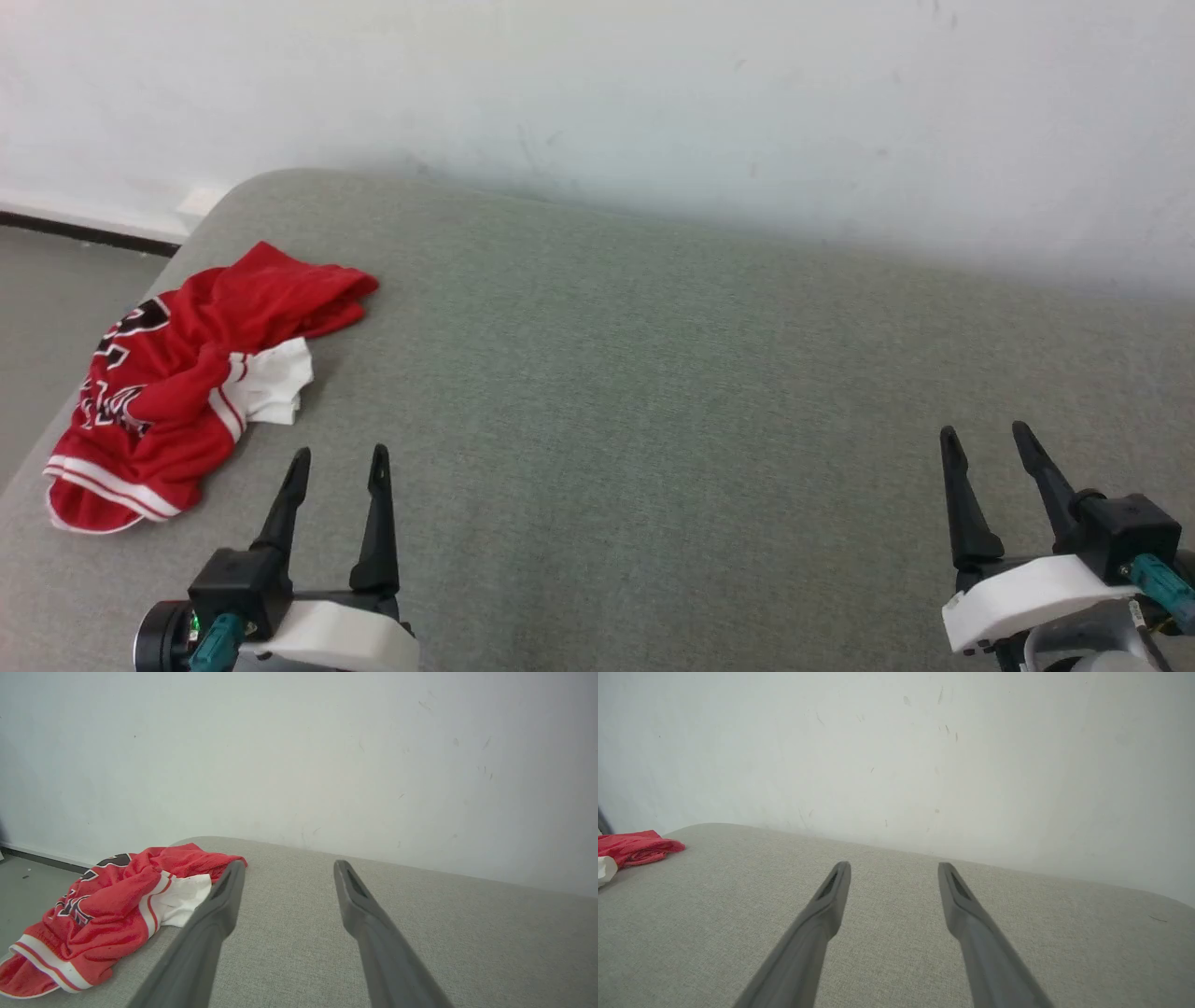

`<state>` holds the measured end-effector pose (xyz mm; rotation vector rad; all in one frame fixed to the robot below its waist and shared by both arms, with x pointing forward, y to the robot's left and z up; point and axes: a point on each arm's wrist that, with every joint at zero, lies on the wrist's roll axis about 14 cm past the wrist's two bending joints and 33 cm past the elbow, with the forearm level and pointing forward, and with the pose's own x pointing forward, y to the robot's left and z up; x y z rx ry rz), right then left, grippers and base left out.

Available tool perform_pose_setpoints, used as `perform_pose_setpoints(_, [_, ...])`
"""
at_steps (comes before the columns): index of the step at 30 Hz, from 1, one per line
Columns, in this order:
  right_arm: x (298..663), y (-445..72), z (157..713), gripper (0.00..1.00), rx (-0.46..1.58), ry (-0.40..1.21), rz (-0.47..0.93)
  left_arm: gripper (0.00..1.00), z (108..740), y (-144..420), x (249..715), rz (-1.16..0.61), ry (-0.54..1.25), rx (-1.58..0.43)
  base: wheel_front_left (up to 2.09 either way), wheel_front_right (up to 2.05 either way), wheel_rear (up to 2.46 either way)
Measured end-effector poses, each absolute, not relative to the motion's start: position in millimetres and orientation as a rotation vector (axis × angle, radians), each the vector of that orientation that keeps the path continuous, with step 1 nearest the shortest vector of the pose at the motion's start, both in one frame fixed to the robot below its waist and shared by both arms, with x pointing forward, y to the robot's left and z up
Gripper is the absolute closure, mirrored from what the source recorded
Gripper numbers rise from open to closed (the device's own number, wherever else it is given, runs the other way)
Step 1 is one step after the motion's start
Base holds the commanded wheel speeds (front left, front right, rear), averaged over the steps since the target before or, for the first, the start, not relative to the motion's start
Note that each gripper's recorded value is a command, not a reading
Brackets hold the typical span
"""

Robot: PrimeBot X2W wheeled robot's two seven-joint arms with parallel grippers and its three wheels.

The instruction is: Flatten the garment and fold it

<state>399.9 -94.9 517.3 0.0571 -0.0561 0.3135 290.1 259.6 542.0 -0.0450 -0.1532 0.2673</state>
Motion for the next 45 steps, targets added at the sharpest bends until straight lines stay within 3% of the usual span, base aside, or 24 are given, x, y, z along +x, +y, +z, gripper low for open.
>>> perform_pose_setpoints(45, [401.4, 47.1, 505.5, 0.0, 0.06, -0.051, 0.701, 0.0, 539.1, 340.9, 153.3, 0.682, -0.24, -0.073, 0.0, 0.0, 0.0])
